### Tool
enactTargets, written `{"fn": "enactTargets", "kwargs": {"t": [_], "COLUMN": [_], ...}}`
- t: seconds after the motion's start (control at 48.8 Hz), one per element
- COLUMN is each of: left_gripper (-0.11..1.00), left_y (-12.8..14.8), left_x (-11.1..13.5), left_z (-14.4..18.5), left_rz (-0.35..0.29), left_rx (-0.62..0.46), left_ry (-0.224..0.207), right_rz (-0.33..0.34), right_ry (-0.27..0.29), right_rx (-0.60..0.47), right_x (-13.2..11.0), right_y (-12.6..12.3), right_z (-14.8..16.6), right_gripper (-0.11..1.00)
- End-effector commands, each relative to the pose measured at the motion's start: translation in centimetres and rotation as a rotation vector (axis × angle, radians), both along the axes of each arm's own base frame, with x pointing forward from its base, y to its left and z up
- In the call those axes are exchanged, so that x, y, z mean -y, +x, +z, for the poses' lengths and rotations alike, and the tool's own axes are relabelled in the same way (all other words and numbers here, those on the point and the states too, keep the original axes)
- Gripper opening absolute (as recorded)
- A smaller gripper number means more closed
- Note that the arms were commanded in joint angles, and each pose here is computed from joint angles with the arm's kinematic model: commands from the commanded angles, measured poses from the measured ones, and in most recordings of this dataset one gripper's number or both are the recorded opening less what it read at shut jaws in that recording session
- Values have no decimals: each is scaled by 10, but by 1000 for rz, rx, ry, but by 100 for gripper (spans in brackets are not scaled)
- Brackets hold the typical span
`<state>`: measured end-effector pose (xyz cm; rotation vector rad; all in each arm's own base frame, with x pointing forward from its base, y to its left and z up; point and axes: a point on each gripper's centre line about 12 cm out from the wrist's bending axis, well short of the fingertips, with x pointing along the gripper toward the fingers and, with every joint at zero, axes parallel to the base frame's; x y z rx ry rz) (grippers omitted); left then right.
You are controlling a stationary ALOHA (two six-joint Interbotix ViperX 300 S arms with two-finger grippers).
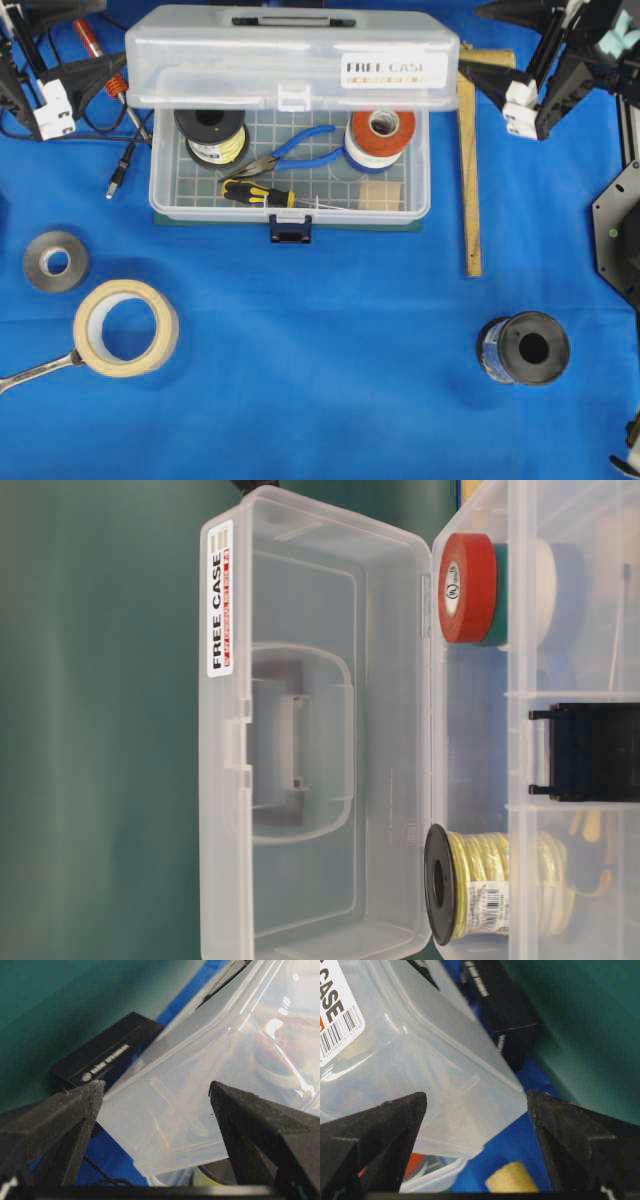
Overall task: Open the tool box with both arms.
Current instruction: 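Lift and swing the lid back away from the front with both grippers, then open both grippers and release the lid in its open position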
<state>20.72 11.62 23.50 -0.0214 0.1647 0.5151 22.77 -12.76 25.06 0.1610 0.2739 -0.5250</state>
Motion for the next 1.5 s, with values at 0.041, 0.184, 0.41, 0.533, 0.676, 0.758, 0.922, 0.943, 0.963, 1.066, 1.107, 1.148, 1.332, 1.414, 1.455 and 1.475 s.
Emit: {"fn": "enactTargets", "kwargs": {"t": [0.041,0.184,0.41,0.533,0.676,0.758,0.922,0.943,0.963,1.066,1.107,1.148,1.332,1.414,1.455,1.475], "left_gripper": [88,88,88,88,88,88,88,88,88,88,88,88,88,88,88,88], "left_y": [8,11,13,14,16,18,21,21,22,24,24,25,22,18,15,13], "left_x": [-7,-16,-32,-42,-53,-60,-73,-74,-75,-81,-82,-83,-86,-86,-87,-86], "left_z": [3,-1,-4,-6,-7,-8,-10,-10,-9,-9,-10,-10,-11,-13,-12,-14], "left_rz": [8,32,79,110,137,151,180,183,185,194,195,198,213,221,227,230], "left_rx": [1,-17,-38,-49,-59,-64,-77,-77,-77,-79,-80,-81,-88,-92,-92,-95], "left_ry": [8,-1,-14,-22,-30,-33,-43,-43,-43,-45,-46,-47,-54,-56,-57,-61], "right_rz": [-27,-50,-106,-137,-166,-178,-201,-204,-207,-223,-229,-231,-242,-257,-265,-269], "right_ry": [-15,-12,-9,-3,1,2,1,2,0,2,5,7,9,9,10,13], "right_rx": [36,18,-2,-11,-25,-33,-46,-46,-47,-51,-55,-58,-59,-59,-60,-63], "right_x": [11,20,41,52,65,72,85,86,88,95,98,99,102,104,104,105], "right_y": [6,9,10,10,12,13,15,16,16,16,15,16,13,8,5,3], "right_z": [12,9,5,3,1,0,-2,-2,-1,-2,-3,-3,-3,-3,-3,-4], "right_gripper": [83,83,83,83,83,83,83,83,83,83,83,83,83,83,83,83]}}
